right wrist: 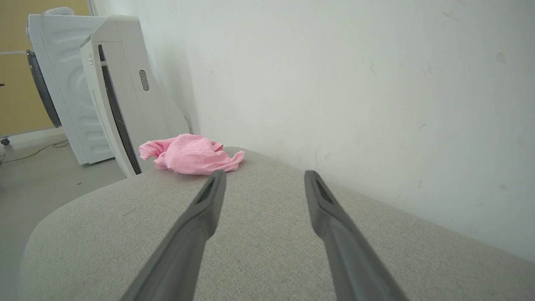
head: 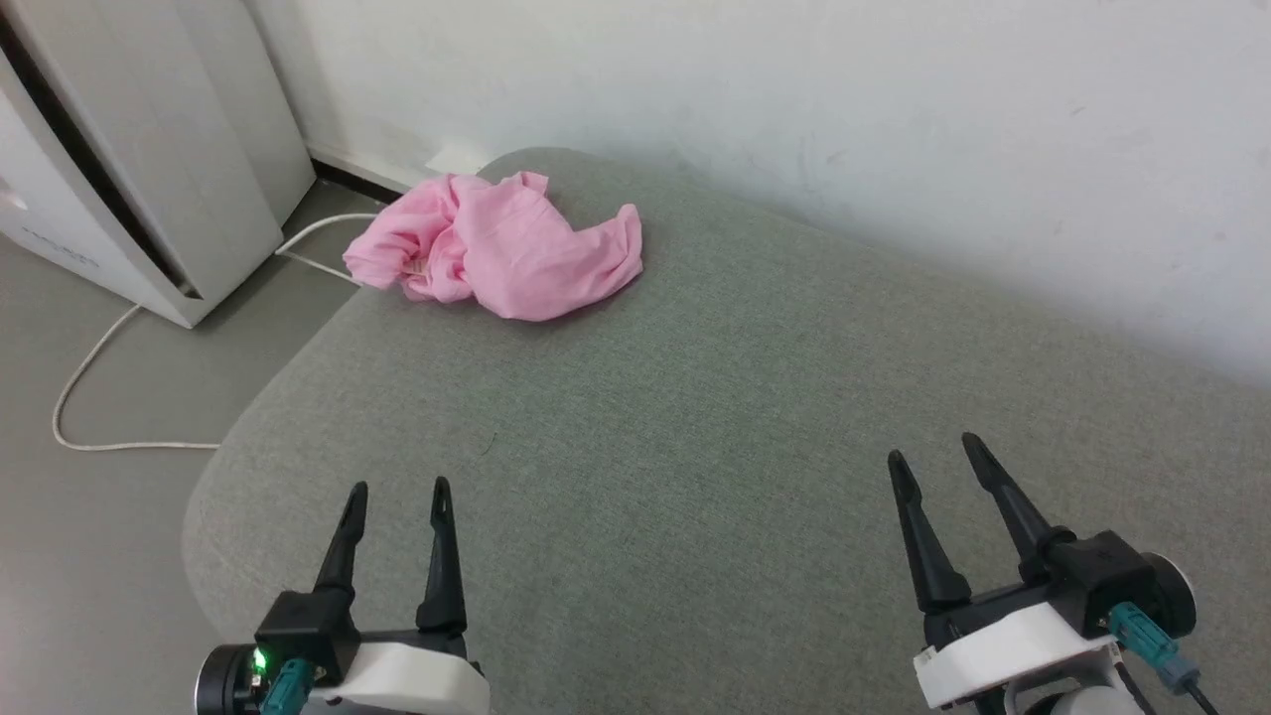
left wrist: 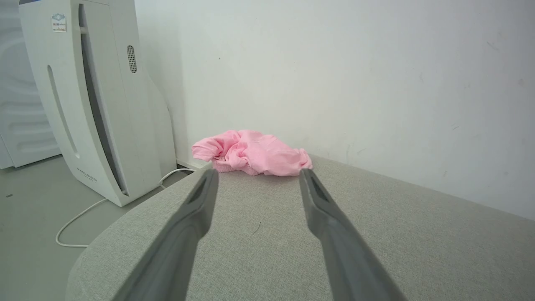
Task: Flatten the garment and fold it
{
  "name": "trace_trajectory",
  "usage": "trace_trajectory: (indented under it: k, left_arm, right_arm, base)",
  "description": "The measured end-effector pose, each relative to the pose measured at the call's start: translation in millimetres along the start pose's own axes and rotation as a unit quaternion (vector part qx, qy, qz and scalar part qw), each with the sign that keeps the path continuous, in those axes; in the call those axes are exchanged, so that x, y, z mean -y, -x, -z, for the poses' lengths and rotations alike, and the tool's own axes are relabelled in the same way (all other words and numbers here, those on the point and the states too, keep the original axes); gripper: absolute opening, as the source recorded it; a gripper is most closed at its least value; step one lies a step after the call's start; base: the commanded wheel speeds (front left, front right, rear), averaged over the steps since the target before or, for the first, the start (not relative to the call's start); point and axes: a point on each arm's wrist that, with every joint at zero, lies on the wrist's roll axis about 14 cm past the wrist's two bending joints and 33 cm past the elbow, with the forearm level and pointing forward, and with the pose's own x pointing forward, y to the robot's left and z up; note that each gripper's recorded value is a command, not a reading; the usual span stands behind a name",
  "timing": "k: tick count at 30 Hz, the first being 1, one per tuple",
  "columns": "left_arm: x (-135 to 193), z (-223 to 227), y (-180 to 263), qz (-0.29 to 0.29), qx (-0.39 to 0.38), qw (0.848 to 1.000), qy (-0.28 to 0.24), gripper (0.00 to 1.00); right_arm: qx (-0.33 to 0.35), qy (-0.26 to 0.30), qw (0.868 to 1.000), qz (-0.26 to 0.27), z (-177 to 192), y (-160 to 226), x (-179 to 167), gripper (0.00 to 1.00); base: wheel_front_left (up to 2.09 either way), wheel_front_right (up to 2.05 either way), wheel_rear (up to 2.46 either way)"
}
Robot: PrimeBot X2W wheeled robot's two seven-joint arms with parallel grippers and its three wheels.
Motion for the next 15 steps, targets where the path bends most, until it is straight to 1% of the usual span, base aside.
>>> trace_trajectory:
  k: [12, 15]
  left_arm:
    - [6.0, 7.2, -5.9, 0.005, -0.014, 1.0, 0.0, 1.0]
    - [10.3, 30.2, -10.8, 0.021, -0.051, 0.998, -0.012, 1.0]
  right_arm:
    - [-0.009, -0.002, 1.0, 0.01, 8.9, 2.3, 8.5, 1.0]
    - [-0.014, 0.002, 1.0, 0.013, 13.8, 2.2, 12.6, 1.0]
  base:
    - [0.0, 0.0, 0.0]
    - [0.0, 0.0, 0.0]
